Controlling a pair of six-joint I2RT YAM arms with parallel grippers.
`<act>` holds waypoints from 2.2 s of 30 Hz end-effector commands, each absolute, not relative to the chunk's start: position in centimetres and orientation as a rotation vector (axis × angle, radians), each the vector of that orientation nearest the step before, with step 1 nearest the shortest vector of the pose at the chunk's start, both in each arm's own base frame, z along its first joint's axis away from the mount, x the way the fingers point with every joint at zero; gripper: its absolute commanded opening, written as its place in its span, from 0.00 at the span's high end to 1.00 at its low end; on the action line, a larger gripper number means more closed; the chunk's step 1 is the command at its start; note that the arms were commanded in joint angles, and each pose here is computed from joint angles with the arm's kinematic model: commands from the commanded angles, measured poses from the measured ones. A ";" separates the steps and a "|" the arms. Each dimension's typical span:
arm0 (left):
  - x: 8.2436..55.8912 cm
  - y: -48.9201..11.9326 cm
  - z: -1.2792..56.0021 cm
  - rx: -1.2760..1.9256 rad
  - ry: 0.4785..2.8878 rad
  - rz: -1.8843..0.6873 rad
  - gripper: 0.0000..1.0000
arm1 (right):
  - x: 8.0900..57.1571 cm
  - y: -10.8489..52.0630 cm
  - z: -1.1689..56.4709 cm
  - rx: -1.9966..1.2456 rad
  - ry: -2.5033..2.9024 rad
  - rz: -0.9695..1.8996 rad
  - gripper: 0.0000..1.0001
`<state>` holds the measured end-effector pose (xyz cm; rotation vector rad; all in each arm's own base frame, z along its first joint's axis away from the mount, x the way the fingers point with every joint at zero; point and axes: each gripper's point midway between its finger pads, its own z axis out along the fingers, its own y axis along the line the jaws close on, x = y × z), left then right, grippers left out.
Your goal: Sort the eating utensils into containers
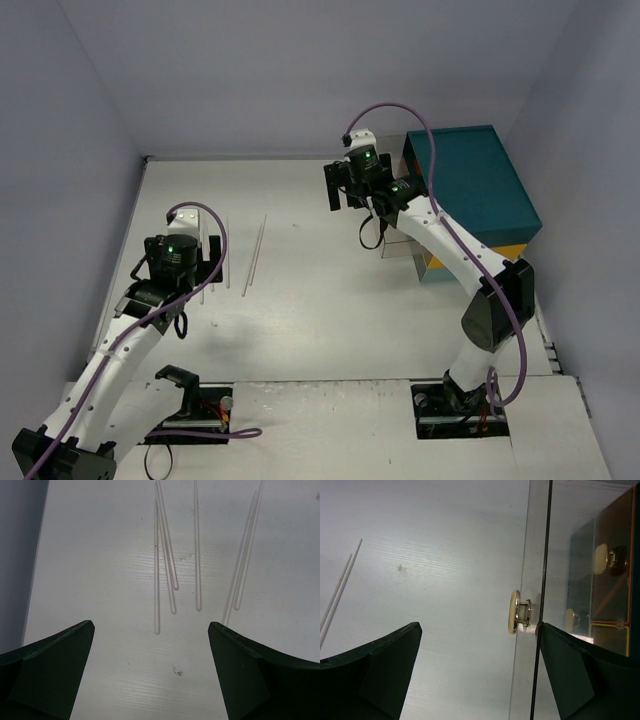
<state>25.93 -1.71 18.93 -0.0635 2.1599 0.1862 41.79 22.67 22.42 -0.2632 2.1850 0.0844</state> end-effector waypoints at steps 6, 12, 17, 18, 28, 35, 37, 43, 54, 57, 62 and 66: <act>27.0 -2.1 19.6 -0.056 2.128 0.164 0.03 | 42.8 23.0 27.8 -0.200 2.050 0.110 0.00; 27.4 -2.8 18.2 -0.070 2.202 0.146 0.07 | 41.7 20.9 32.0 -0.158 1.966 0.091 0.00; 28.4 -2.9 15.7 -0.115 2.327 0.100 0.18 | 39.4 18.6 34.7 -0.122 1.910 0.099 0.00; 28.7 -2.7 15.1 -0.132 2.352 0.096 0.20 | 39.0 18.1 35.0 -0.116 1.904 0.099 0.00; 31.6 -0.6 9.5 -0.255 2.544 0.052 0.55 | 34.1 13.4 35.3 -0.060 1.871 0.145 0.00; 32.7 0.5 6.1 -0.250 2.650 0.151 0.60 | 32.6 11.1 33.9 -0.055 1.884 0.135 0.00; 32.9 1.0 5.3 -0.268 2.672 0.155 0.62 | 32.4 10.7 33.8 -0.061 1.882 0.124 0.00; 33.2 1.3 4.9 -0.274 2.681 0.125 0.65 | 31.8 10.0 33.6 -0.076 1.875 0.095 0.00; 33.5 1.3 4.5 -0.242 2.683 0.110 0.72 | 32.1 9.9 32.9 -0.101 1.894 0.073 0.00; 33.5 2.2 3.7 -0.284 2.707 0.117 0.76 | 32.1 9.9 33.0 -0.105 1.889 0.068 0.00; 33.8 2.1 2.5 -0.301 2.740 0.114 0.88 | 32.1 9.8 33.2 -0.108 1.885 0.060 0.00; 33.9 2.1 2.0 -0.327 2.754 0.118 1.00 | 32.1 10.0 33.2 -0.118 1.887 0.071 0.00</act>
